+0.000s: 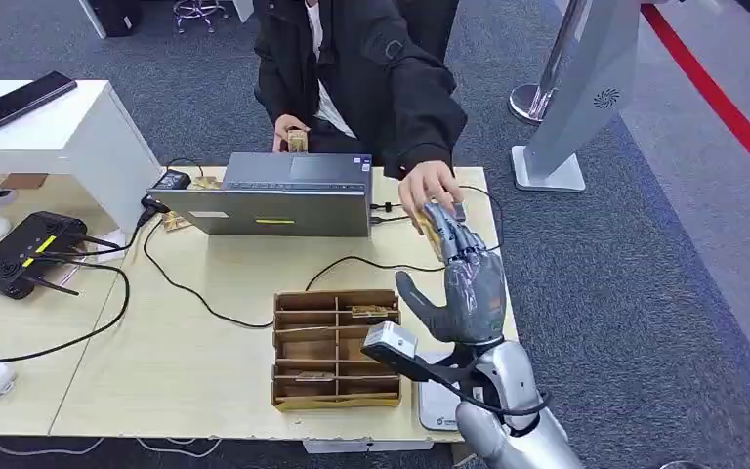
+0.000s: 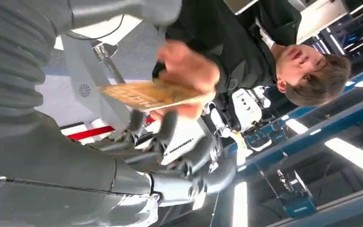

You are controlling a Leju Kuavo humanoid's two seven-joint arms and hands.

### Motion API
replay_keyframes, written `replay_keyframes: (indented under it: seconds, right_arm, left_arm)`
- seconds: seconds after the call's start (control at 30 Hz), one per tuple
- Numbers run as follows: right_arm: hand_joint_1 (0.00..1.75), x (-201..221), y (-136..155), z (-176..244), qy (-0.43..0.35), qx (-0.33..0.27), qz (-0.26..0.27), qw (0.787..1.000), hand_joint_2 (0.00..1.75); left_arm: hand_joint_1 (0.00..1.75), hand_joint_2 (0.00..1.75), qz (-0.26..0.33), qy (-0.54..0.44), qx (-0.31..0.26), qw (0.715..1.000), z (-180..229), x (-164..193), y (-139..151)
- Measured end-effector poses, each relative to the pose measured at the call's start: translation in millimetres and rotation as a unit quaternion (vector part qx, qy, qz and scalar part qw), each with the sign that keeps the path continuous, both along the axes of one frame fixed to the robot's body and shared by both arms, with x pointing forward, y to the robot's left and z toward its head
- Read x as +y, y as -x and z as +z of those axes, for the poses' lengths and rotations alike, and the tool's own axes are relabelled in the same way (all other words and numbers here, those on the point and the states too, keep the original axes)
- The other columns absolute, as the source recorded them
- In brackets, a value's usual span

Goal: Pass the card to the sensor for recognition and then transmit it.

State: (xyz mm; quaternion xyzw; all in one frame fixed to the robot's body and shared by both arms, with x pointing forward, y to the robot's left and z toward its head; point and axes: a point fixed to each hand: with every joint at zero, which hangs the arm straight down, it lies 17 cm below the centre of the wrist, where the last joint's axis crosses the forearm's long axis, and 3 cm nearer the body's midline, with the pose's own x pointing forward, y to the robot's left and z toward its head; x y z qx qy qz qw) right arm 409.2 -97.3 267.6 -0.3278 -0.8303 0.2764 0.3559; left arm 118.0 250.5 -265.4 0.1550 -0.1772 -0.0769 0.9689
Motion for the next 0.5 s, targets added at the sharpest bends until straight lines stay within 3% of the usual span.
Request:
replay_keyframes:
  seconds: [0.03, 0.5]
  right_arm:
    - [0.00, 0.4, -1.0, 0.0, 0.002, 0.002, -0.002, 1.000, 0.00]
    - [0.00, 1.7, -1.1, 4.6, -0.002, 0.002, 0.003, 1.000, 0.00]
  left_arm:
    - [0.00, 0.00, 0.000, 0.014, 0.004, 1.000, -1.3, -4.6, 2.1]
    - [0.00, 0.00, 0.007, 0.176, 0.064, 0.982, -9.0, -39.1, 42.8]
